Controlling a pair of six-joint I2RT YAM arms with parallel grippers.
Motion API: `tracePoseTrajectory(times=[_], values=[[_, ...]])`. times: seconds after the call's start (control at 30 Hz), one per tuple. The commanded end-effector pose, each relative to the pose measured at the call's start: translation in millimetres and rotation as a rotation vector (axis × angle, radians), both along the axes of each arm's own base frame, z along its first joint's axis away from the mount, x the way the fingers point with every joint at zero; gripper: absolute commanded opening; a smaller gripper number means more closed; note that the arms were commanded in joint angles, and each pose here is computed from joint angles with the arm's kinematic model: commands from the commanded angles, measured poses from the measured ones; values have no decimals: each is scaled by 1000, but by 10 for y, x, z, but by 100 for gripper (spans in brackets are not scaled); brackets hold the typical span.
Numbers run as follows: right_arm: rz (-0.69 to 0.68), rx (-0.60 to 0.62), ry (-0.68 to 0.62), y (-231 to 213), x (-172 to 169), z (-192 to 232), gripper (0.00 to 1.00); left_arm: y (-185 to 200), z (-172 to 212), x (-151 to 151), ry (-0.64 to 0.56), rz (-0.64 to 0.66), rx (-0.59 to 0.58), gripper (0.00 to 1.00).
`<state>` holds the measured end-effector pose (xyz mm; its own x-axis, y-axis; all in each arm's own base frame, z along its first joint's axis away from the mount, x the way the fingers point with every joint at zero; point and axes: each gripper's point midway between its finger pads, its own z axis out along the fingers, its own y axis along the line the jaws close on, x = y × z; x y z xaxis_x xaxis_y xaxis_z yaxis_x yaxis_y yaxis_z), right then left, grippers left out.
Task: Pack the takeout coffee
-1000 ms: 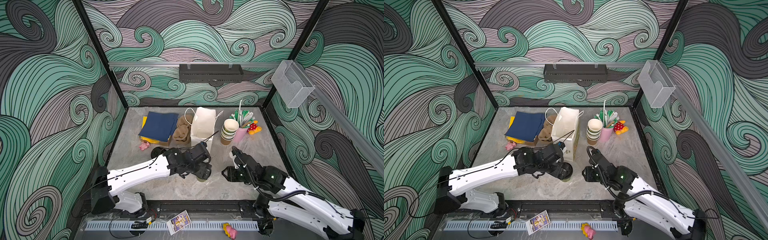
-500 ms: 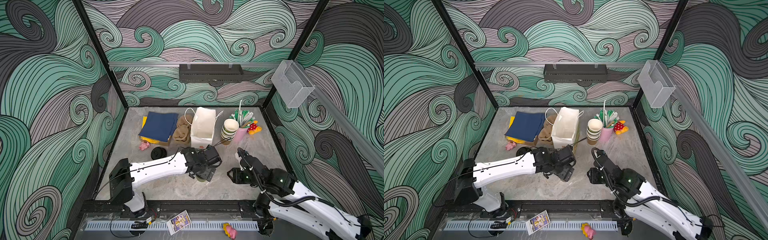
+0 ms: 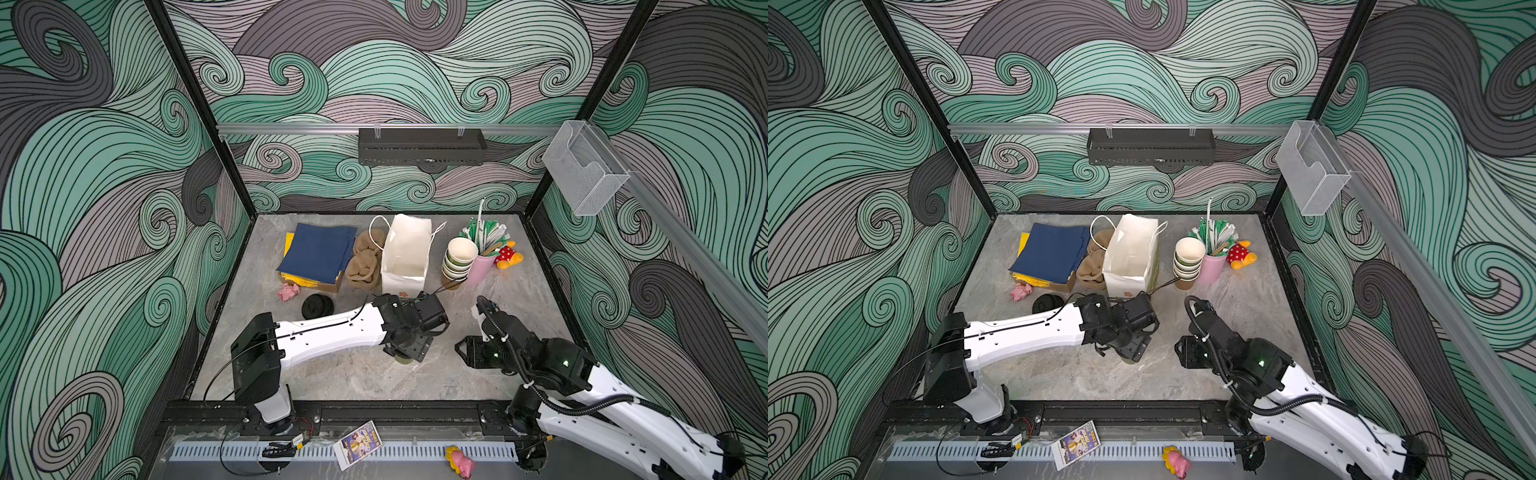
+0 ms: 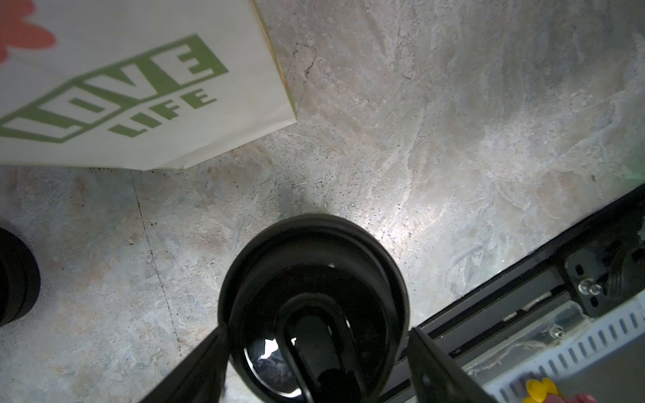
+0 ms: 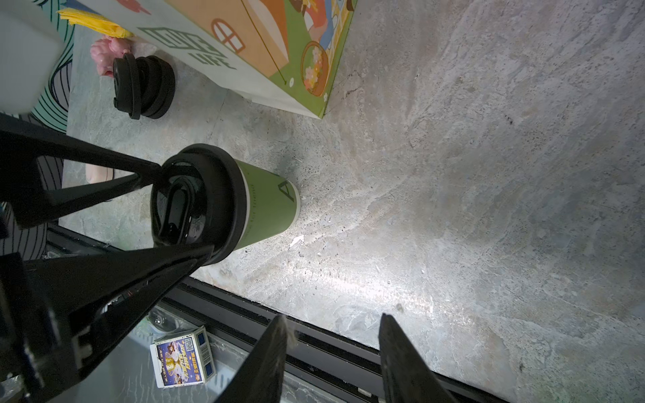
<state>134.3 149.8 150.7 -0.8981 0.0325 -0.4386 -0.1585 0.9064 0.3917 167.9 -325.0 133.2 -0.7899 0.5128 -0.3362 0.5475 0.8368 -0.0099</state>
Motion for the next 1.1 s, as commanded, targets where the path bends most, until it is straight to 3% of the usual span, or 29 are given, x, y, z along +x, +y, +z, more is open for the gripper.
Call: tracePoseTrajectory(times=[0.0, 0.43, 0.63, 1.07], values=[[-19, -16, -4, -53, 10, 9, 45, -30, 39, 49, -30, 2, 12, 80], [-12, -17, 0, -44, 5, 6, 45, 41, -61, 62, -30, 15, 66, 78], [-8, -17, -4, -40, 8, 20, 46, 137, 13, 57, -46, 32, 74, 70], [-3, -21, 1, -32, 8, 13, 46, 831, 38, -43, -73, 161, 123, 70]])
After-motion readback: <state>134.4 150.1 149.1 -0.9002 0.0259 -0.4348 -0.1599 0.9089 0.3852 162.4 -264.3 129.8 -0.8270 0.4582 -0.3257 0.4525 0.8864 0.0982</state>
